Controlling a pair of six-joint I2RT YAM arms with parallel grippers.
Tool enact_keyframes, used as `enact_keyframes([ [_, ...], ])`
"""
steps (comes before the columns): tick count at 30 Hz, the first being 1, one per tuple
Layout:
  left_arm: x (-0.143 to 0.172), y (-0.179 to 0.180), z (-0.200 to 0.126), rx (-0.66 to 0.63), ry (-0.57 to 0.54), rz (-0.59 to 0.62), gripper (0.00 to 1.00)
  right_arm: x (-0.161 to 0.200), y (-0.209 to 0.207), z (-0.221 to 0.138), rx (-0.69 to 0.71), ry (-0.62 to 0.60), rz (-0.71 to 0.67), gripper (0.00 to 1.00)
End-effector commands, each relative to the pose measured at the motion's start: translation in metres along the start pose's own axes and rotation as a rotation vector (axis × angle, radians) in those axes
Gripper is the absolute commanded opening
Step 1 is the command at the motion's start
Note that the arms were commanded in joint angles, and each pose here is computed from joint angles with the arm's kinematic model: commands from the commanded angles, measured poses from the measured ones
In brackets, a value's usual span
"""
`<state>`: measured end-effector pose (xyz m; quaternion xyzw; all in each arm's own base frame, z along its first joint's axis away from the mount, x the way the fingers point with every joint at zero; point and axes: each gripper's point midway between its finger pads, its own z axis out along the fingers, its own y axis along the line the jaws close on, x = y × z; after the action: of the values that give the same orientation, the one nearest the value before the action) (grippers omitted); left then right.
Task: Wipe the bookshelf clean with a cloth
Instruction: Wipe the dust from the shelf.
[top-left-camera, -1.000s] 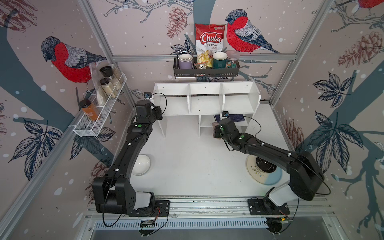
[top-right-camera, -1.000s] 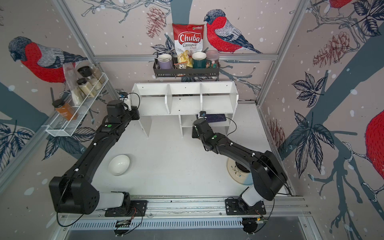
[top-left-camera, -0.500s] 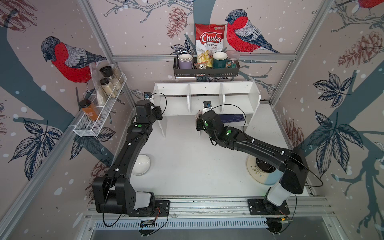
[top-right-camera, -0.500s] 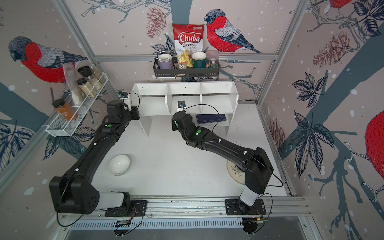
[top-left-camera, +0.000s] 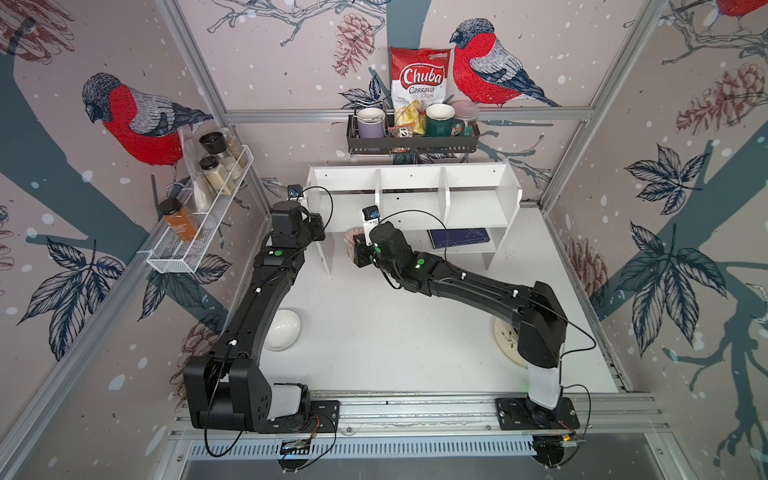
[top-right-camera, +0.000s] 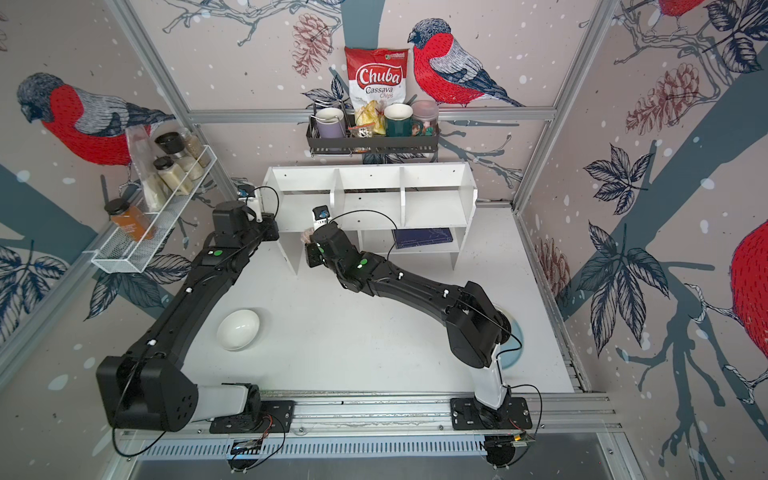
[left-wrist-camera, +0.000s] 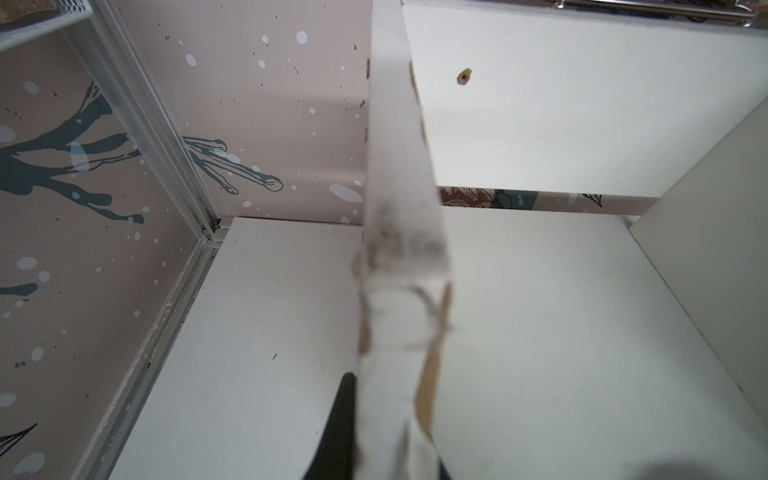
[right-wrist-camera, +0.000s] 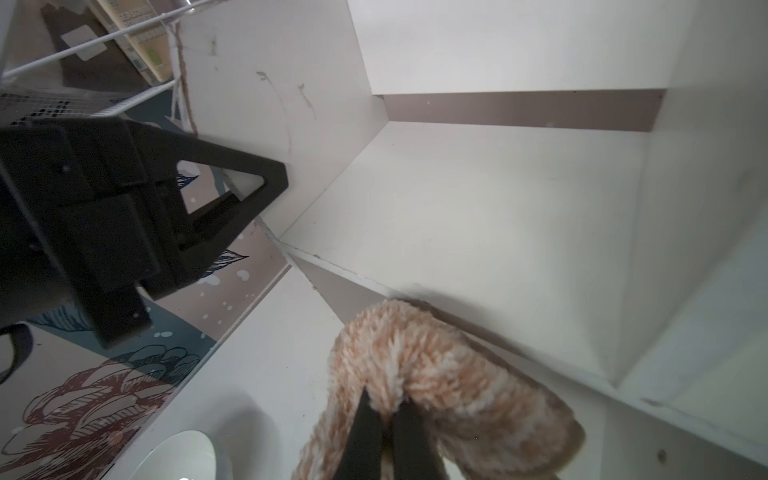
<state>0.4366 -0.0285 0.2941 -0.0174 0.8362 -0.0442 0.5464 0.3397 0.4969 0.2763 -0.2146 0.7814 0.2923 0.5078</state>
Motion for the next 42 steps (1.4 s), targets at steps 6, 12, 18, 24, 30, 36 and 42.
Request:
enact_keyframes([
  [6,0.037,-0.016,-0.004,0.088,0.153,-0.144,0.0,-0.007,-0.067,-0.027,0.006,-0.049,0.163,0.0],
  [12,0.033,-0.017,-0.006,0.096,0.143,-0.151,0.0,-0.015,-0.09,-0.049,0.052,-0.082,0.156,0.0],
  [18,0.033,-0.018,-0.007,0.102,0.143,-0.155,0.0,-0.011,-0.012,-0.005,-0.052,-0.033,0.041,0.0],
  [24,0.035,-0.018,-0.007,0.103,0.144,-0.162,0.0,-0.015,0.032,0.031,-0.099,-0.037,0.015,0.0],
  [30,0.036,-0.016,-0.006,0.089,0.149,-0.159,0.0,-0.013,-0.004,0.029,0.03,-0.058,0.052,0.0],
  [36,0.037,-0.013,-0.007,0.072,0.152,-0.155,0.0,-0.015,-0.069,-0.043,0.156,-0.124,0.068,0.0],
  [42,0.035,-0.009,-0.011,0.05,0.146,-0.14,0.0,-0.01,-0.169,-0.114,0.363,-0.119,0.139,0.0],
])
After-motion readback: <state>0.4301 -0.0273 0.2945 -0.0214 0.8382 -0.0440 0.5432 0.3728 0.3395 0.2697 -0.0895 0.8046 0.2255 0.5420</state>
